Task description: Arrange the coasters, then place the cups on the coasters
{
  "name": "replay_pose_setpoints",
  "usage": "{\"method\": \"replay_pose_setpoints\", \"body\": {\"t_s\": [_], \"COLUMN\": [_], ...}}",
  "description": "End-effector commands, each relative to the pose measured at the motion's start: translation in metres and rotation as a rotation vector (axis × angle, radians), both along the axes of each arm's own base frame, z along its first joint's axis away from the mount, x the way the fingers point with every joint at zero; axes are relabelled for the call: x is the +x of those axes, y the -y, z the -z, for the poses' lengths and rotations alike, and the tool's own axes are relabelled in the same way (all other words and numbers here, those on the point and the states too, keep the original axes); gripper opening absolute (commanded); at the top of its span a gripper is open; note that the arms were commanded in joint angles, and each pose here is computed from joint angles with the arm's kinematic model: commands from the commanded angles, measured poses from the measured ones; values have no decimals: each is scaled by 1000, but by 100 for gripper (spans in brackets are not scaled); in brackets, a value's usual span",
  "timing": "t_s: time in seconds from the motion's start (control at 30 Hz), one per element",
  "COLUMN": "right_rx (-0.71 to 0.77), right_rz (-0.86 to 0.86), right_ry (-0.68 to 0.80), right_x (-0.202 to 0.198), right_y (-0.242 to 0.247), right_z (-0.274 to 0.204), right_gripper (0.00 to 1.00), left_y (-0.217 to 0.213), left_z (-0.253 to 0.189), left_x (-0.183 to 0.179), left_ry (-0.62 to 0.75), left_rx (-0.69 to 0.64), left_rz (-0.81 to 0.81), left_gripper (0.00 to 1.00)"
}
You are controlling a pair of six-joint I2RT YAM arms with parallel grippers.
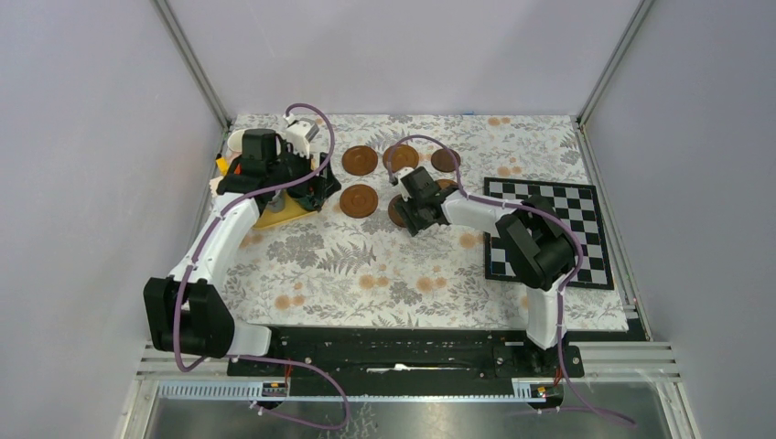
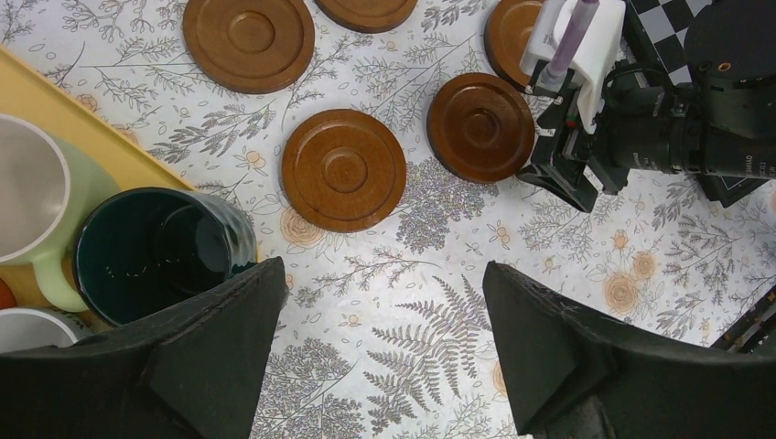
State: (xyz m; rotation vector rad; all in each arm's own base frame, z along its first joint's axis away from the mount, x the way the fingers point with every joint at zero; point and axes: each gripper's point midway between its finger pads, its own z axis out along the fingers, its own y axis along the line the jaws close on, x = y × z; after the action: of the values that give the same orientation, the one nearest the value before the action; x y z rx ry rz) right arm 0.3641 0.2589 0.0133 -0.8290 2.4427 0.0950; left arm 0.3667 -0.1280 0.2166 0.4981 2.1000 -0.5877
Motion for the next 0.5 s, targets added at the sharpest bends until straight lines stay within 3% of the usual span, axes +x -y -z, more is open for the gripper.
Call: {"method": "replay_pose_setpoints", "body": {"t_s": [0.0, 0.13, 0.23, 0.47], "right_rx": [-50, -16, 16, -11], "right_rz": [69, 41, -18, -66], "right_ry": [38, 61, -2, -19], "right_x": [8, 7, -7, -37], "right_y": [9, 5, -3, -11], "right_z": [2, -11, -13, -10], "right_gripper": [66, 65, 62, 59], "left_y": [2, 2, 2, 2], "left_z": [-2, -1, 0, 1], "left_x": [-1, -2, -2, -3], "left_ry": [12, 11, 9, 9], "left_rx": [-10, -14, -11, -11], "left_rz": [24, 24, 27, 29], "left_gripper": [86, 86, 86, 86]}}
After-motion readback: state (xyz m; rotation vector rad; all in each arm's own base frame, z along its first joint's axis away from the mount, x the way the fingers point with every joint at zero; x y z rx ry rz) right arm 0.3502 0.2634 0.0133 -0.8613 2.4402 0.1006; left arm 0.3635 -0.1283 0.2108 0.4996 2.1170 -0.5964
